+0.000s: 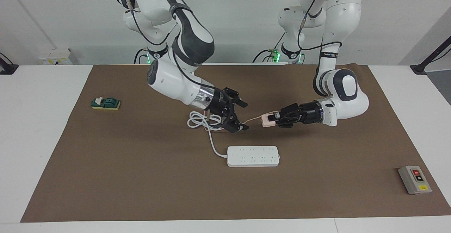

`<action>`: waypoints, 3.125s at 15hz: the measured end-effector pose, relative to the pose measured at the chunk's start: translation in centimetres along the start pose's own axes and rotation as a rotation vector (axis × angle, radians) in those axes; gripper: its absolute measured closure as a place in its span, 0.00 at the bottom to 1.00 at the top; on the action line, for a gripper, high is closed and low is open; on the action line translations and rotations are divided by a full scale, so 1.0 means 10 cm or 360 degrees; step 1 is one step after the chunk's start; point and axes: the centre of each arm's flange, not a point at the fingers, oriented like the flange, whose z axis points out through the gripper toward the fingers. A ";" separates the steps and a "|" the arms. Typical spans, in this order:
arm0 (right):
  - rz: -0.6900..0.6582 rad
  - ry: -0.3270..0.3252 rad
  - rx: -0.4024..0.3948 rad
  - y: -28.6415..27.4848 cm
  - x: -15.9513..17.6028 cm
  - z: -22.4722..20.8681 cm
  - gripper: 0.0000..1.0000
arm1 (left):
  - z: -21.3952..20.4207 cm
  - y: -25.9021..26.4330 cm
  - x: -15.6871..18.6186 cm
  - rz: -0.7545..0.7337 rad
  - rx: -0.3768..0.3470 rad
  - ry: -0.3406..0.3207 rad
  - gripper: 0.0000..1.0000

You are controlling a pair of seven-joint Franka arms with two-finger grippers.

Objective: Plug charger into power strip
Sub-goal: 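Pull the charger away with the left gripper while the right gripper withdraws, then move the charger with the left gripper onto the power strip's end socket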

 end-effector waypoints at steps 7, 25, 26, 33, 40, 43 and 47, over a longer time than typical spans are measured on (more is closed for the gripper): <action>-0.0004 0.0081 0.0175 -0.29 0.27 -1.06 0.00 | -0.66 0.72 0.22 0.0161 0.0680 0.0099 0.68; -0.1480 0.0752 -0.0427 -0.15 0.91 -1.92 0.00 | -0.74 1.37 0.06 0.0219 0.1758 -0.0116 0.68; -0.1618 0.0790 -0.0519 -0.12 0.96 -2.00 0.00 | -0.65 1.40 0.02 0.0175 0.1772 -0.0101 0.68; -0.2322 0.1014 -0.1072 0.18 0.89 -2.67 0.00 | -0.04 1.48 -0.51 -0.0355 0.2034 -0.0008 0.68; -0.2453 0.1036 -0.1226 0.73 0.75 -3.32 0.00 | -0.01 1.47 -0.45 -0.0748 0.1961 0.0447 0.68; -0.2444 0.1031 -0.1238 1.04 0.71 -3.40 0.00 | 0.08 1.35 -0.43 -0.0950 0.1909 0.0732 0.68; -0.2411 0.1030 -0.1230 1.18 0.79 -3.49 0.00 | 0.38 1.18 -0.41 -0.1129 0.1891 0.1077 0.68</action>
